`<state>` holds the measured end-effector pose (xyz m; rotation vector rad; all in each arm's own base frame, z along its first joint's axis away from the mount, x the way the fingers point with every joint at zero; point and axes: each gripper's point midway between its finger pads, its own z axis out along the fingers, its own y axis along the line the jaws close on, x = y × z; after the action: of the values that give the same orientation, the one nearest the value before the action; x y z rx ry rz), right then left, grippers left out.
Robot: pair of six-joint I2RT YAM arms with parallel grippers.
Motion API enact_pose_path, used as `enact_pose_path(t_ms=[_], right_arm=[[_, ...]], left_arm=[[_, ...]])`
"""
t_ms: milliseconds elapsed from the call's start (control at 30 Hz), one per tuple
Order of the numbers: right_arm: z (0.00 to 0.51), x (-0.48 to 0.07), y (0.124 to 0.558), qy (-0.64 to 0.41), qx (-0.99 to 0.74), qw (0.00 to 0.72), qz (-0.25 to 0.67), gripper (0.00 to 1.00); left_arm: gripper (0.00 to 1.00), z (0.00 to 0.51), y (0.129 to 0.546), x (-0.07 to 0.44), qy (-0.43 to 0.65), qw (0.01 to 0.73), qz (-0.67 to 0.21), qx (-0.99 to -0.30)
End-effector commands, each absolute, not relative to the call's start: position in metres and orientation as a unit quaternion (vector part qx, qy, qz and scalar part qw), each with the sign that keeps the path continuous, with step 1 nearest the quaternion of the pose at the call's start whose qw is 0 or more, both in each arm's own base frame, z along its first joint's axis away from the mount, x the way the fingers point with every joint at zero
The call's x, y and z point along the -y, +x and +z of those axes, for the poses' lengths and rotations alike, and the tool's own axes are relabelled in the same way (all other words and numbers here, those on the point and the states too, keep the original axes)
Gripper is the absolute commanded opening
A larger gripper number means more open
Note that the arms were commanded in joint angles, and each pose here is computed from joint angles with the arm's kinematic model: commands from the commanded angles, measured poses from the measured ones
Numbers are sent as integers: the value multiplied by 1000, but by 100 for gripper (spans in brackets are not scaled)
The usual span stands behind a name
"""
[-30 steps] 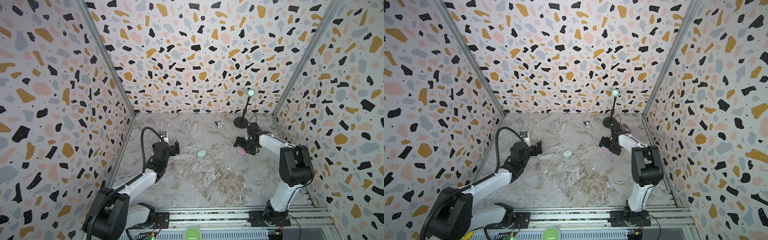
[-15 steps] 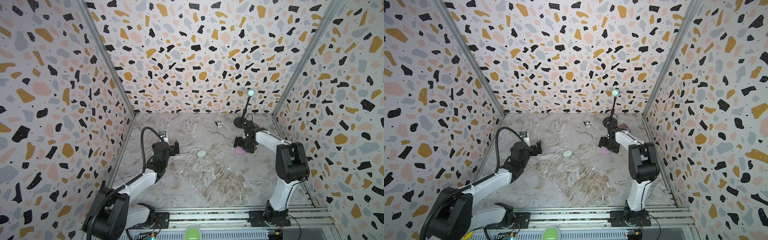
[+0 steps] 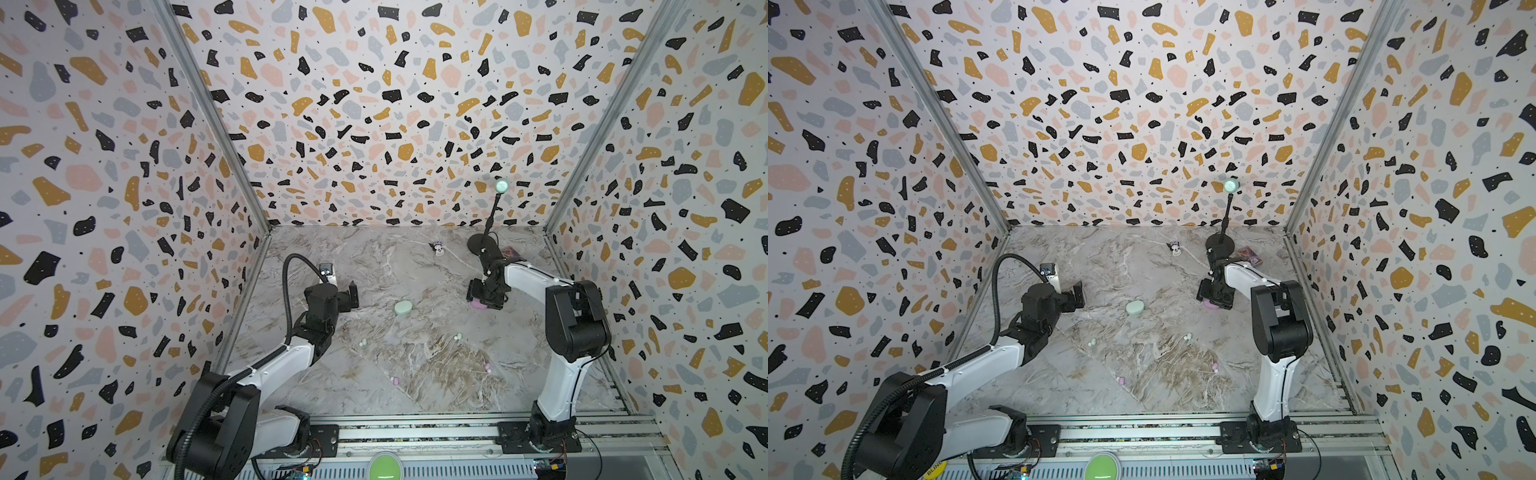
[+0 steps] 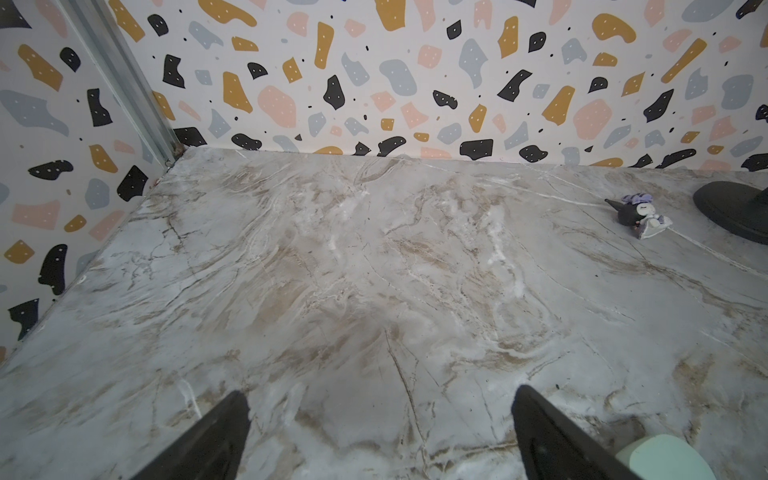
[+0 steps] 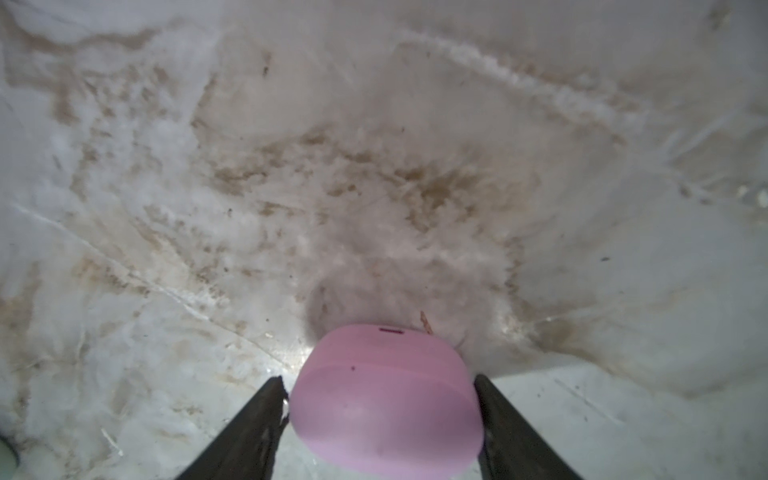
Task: Insert the wireless bluetooth earbuds into the charging case
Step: 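Reach the right gripper down to the pink case and close on it, then lift the pink case toward the left gripper while the left arm reaches in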
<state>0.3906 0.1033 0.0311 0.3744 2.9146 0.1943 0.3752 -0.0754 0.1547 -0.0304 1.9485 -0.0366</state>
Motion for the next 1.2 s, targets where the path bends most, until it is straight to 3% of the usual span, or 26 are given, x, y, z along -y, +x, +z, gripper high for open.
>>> enact_pose_path(t_ms=[0, 767, 1167], right_arm=[[43, -103, 396, 130, -984, 107, 58, 69], [59, -104, 395, 114, -985, 117, 55, 54], [111, -154, 349, 10, -988, 110, 108, 52]], left_arm=[[100, 163, 377, 75, -12, 572, -13, -820], [100, 169, 376, 93, 23, 570, -28, -821], [100, 170, 351, 220, 215, 539, -186, -793]])
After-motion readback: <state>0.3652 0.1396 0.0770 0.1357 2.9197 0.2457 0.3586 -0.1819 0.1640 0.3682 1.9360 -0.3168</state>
